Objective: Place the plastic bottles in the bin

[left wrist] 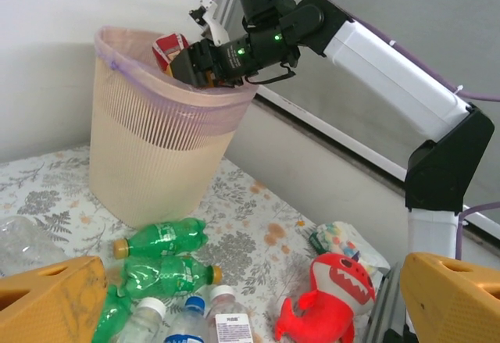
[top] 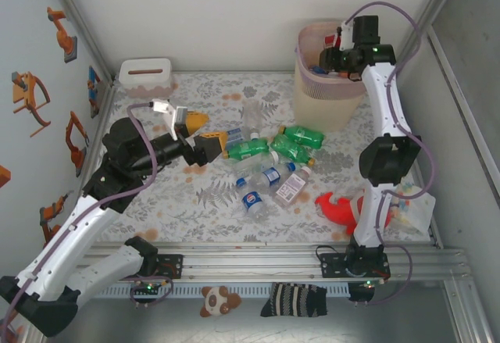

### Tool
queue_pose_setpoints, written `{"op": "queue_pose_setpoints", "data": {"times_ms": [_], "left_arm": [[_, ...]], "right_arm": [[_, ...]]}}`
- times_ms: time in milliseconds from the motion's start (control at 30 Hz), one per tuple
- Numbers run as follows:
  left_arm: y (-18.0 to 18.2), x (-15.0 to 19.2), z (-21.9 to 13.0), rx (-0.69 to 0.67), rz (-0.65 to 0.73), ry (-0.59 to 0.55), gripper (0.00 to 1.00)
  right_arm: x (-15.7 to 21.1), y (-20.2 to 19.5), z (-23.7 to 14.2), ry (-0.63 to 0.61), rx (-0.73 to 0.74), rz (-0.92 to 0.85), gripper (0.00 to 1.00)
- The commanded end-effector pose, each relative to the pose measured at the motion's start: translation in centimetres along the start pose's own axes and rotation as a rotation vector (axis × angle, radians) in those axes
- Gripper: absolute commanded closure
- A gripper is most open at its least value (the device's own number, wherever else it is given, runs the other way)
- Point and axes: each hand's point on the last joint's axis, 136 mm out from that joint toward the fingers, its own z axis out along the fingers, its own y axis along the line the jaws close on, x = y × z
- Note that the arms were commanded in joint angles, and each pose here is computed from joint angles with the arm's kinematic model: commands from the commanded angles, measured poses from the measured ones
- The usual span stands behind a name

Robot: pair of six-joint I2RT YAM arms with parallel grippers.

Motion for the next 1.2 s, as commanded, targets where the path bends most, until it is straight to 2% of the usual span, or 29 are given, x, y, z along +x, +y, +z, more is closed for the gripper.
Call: {"op": "queue_pose_setpoints", "data": {"times_ms": [0,233,467,667,867,1167], "left_arm": [[1.2,0.8,0.0,-0.051,0.001,0.009,0.05],[3.0,2.3,0.2,-0.129,-0.021,0.043,0.05],[3.5,2.8,0.0,-0.154,-0.02,0.056,0.05],[3.7,3.1,0.0,-0.161,-0.013,0.069,0.05],[4.7,4.0,0.0,-0.208,0.015,0.112,0.06],[7.8,6.7,0.5,-0.322,0.08,0.279,0.06]], "right_arm": [[0.4,-2.0,0.4,0.025,0.085,-0.029,0.54],[2.5,-3.1,3.2,0.1,0.115,-0.033,0.53],[2.8,-3.2,3.2,0.11,0.118,-0.026,0.41],[1.6,-3.0,1.6,0.073,0.128,-0.03,0.26],[0.3,-2.6,-0.6,0.026,0.13,-0.042,0.24],[-1.7,-1.4,-4.5,-0.053,0.108,-0.048,0.24]]}}
